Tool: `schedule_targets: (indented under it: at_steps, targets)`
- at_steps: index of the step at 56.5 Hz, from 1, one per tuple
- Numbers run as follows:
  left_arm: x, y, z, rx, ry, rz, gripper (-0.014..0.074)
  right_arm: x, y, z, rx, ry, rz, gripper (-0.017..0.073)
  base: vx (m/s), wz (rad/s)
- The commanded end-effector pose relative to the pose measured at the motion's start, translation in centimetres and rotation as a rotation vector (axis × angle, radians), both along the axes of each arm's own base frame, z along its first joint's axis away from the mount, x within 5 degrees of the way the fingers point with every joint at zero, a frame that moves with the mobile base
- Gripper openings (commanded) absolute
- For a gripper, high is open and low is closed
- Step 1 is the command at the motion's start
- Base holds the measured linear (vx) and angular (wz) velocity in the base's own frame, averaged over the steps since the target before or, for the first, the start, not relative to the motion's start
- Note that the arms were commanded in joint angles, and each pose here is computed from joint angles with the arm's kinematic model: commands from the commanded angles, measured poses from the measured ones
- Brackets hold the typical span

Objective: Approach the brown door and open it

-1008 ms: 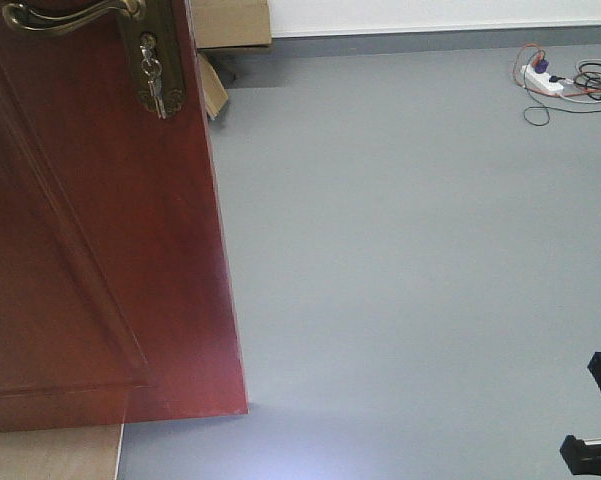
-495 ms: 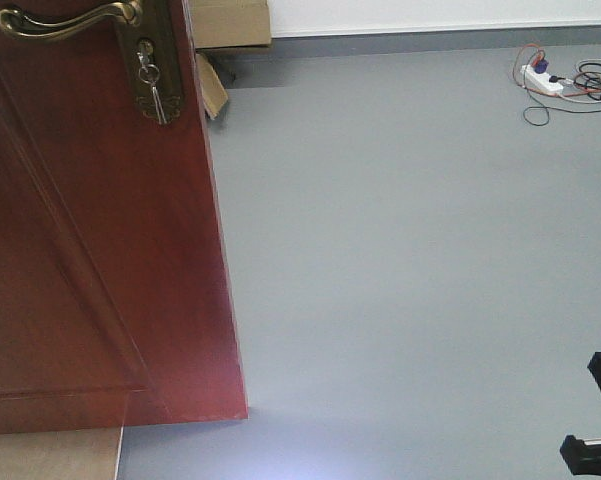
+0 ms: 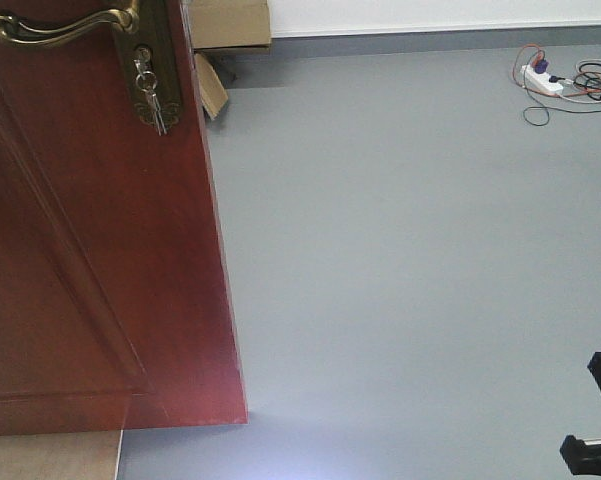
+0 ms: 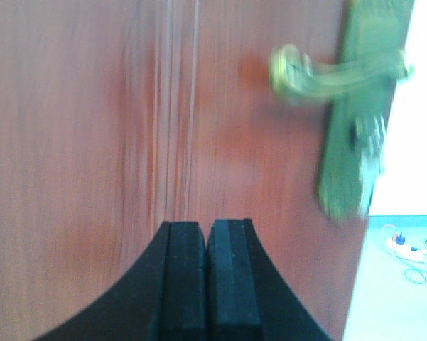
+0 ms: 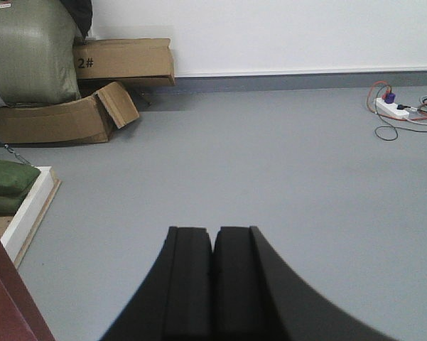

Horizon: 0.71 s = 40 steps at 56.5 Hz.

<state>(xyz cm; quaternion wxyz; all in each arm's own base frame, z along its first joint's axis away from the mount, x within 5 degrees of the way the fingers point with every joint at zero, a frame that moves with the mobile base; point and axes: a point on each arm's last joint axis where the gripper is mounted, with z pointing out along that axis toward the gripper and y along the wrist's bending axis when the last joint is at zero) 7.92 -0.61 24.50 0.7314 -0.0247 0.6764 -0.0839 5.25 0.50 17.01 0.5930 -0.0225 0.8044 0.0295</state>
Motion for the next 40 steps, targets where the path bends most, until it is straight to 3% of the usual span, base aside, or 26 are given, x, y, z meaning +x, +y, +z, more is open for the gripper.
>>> schedule_targets:
  at_steps: [1,7,40]
  targets:
    - [-1.0,0.2,-0.3,-0.025,-0.117,0.006,0.0066,0.2,0.0,0.6,-0.005,-0.080,-0.002,0.0000,0.00,0.00]
    - [-1.7,0.2,-2.3,-0.028,-0.106,0.004,0.0066,0.2,0.0,0.6,-0.005,-0.080,-0.002,0.0000,0.00,0.00]
    - [-2.6,0.2,-2.7,-0.028,-0.084,-0.006,0.0066,0.2,0.0,0.6,-0.005,-0.080,-0.002,0.0000,0.00,0.00]
